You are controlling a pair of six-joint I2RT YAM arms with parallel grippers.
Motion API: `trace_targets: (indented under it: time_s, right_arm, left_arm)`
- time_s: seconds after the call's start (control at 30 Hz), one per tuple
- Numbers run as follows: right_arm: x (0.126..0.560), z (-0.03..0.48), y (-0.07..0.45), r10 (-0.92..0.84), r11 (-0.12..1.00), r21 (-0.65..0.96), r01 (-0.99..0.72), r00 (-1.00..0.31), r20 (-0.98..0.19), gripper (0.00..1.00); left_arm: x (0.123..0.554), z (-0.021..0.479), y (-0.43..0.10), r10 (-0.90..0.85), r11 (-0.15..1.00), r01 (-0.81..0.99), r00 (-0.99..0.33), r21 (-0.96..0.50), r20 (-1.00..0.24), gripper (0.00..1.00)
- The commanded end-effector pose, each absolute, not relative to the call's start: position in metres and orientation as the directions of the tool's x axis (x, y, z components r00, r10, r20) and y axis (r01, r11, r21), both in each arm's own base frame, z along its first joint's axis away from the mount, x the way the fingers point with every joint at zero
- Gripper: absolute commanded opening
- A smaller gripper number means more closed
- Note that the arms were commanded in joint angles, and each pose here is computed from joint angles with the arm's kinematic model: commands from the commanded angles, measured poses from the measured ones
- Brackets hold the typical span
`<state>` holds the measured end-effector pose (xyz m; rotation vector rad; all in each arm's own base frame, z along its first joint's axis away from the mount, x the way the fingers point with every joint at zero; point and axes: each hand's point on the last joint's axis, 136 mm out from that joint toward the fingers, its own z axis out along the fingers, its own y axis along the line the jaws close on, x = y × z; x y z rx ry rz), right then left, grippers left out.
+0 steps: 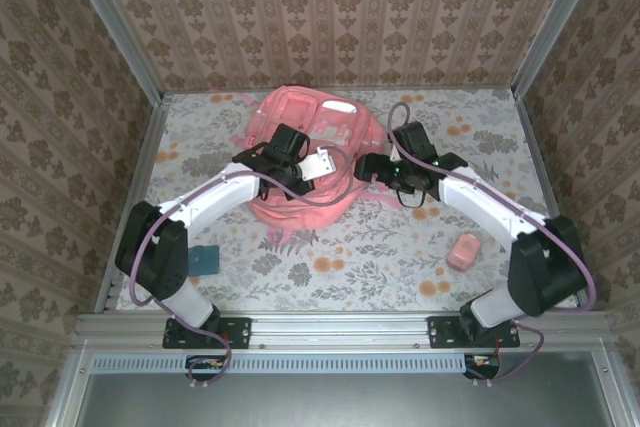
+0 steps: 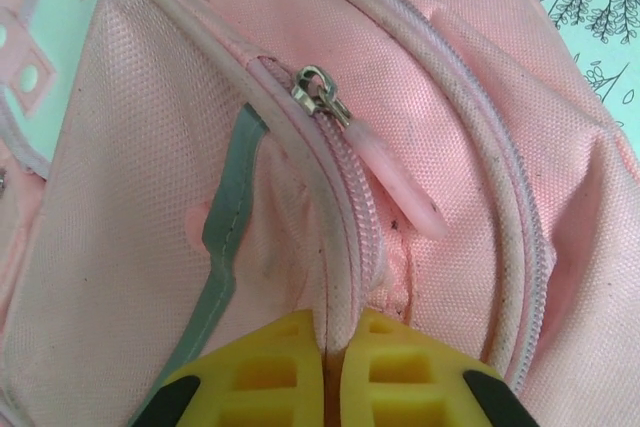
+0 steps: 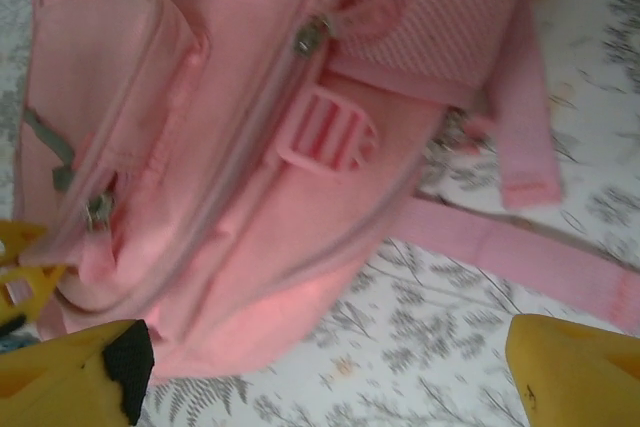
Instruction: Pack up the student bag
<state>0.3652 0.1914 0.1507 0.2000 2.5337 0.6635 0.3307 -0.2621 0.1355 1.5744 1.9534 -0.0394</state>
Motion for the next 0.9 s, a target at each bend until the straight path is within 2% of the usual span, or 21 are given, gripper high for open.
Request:
trace_targets:
  time_s: [0.0, 0.23, 0.3, 0.4, 0.6, 0.87]
  right_arm:
    - [0.396, 0.165, 0.21, 0.266, 0.82, 0.571, -0.045, -0.853, -0.45, 0.91]
    - [0.439, 0.147, 0.226, 0.27, 0.728, 0.682, -0.066, -0.887, -0.374, 0.87]
    - [0.441, 0.146, 0.238, 0.188, 0.695, 0.707, -0.132, -0.916, -0.355, 0.86]
    - [0.444, 0.135, 0.241, 0.131, 0.71, 0.688, -0.153, -0.93, -0.343, 0.86]
    - [0.448, 0.112, 0.241, 0.125, 0.704, 0.699, -0.127, -0.946, -0.298, 0.9]
    - [0.438, 0.112, 0.259, 0.101, 0.581, 0.8, -0.148, -0.963, -0.251, 0.89]
  left_arm:
    - [0.332, 0.161, -0.262, 0.839, 0.314, 0.865, -0.061, 0.39, -0.541, 0.02]
    - [0.32, 0.182, -0.255, 0.798, 0.357, 0.843, -0.051, 0.402, -0.601, 0.0]
    - [0.318, 0.188, -0.254, 0.784, 0.373, 0.829, -0.042, 0.417, -0.619, 0.0]
    - [0.316, 0.191, -0.252, 0.77, 0.385, 0.817, -0.029, 0.429, -0.637, 0.0]
    - [0.311, 0.187, -0.253, 0.772, 0.374, 0.828, -0.028, 0.419, -0.635, 0.0]
    - [0.311, 0.184, -0.253, 0.781, 0.372, 0.826, -0.032, 0.423, -0.624, 0.0]
